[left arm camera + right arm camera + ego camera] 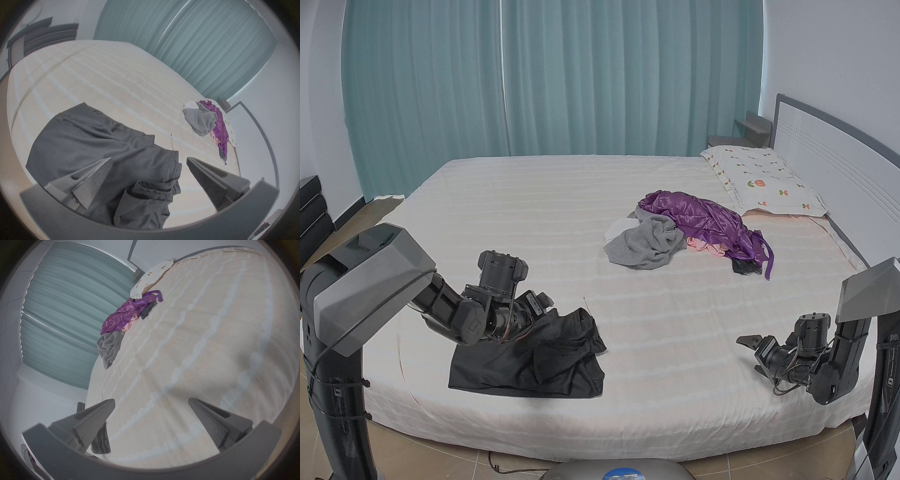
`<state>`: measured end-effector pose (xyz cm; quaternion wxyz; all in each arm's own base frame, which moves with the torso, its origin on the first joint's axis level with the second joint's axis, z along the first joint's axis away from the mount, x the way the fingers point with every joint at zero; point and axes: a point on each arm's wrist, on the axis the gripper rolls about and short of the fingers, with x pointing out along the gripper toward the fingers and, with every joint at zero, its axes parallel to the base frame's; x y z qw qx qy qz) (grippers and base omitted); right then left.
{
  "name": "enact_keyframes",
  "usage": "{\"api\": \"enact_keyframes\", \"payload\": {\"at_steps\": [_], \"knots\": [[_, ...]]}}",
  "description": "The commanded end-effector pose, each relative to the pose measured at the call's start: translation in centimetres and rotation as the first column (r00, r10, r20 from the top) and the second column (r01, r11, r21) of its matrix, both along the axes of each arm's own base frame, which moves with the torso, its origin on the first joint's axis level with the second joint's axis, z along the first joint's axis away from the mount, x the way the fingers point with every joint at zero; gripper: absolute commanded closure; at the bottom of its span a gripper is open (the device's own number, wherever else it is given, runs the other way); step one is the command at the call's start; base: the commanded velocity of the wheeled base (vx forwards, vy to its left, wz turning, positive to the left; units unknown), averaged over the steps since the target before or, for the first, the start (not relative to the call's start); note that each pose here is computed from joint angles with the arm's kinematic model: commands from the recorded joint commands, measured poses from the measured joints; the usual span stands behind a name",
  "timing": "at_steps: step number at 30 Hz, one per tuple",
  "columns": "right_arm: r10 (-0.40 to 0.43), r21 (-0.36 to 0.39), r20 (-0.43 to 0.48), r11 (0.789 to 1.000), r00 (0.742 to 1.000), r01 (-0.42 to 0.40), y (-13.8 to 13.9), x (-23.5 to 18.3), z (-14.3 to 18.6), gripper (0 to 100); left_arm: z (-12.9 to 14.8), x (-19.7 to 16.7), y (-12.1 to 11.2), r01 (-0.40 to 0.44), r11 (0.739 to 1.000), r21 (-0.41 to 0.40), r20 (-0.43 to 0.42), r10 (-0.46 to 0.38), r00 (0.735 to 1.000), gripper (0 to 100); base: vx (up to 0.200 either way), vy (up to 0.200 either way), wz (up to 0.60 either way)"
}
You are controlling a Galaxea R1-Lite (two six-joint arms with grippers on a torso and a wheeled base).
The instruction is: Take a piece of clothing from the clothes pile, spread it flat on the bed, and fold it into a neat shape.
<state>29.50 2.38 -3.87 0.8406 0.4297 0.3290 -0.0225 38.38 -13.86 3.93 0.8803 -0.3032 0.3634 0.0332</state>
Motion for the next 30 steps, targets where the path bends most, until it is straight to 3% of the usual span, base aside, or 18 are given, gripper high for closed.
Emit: {"api": "enact_keyframes", "payload": {"at_steps": [1,3,7,9,18,30], "knots": [[0.001,0.000,-0.001,1.000,1.000,-0.001,0.0,0.0,0.0,0,0.6,-0.7,2.4,-0.045,0.998,-0.047,-0.023,0.044,0.999,0,0.000,0.000,0.00],[0.001,0.000,-0.001,1.000,1.000,-0.001,0.0,0.0,0.0,0,0.5,-0.8,2.8,-0.055,0.996,-0.070,-0.036,0.053,0.998,0,0.000,0.000,0.00],[0.001,0.000,-0.001,1.000,1.000,-0.001,0.0,0.0,0.0,0,0.7,-1.5,4.1,-0.085,0.971,-0.225,-0.107,0.062,0.992,0,0.000,0.100,0.00],[-0.001,-0.001,-0.001,1.000,1.000,0.001,0.0,0.0,0.0,0,0.9,-1.7,4.8,-0.082,0.964,-0.253,-0.120,0.053,0.991,0,0.000,0.200,0.00],[0.004,-0.002,-0.004,1.000,1.000,-0.004,0.2,0.0,-0.2,0,1.5,-2.4,8.3,-0.094,0.934,-0.346,-0.153,0.042,0.987,0,0.000,0.200,0.00],[0.013,-0.002,0.013,1.000,1.000,-0.013,0.4,0.5,-0.1,0,0.1,-2.0,9.6,-0.119,0.927,-0.356,-0.169,0.061,0.984,0,0.000,0.200,0.00]]}}
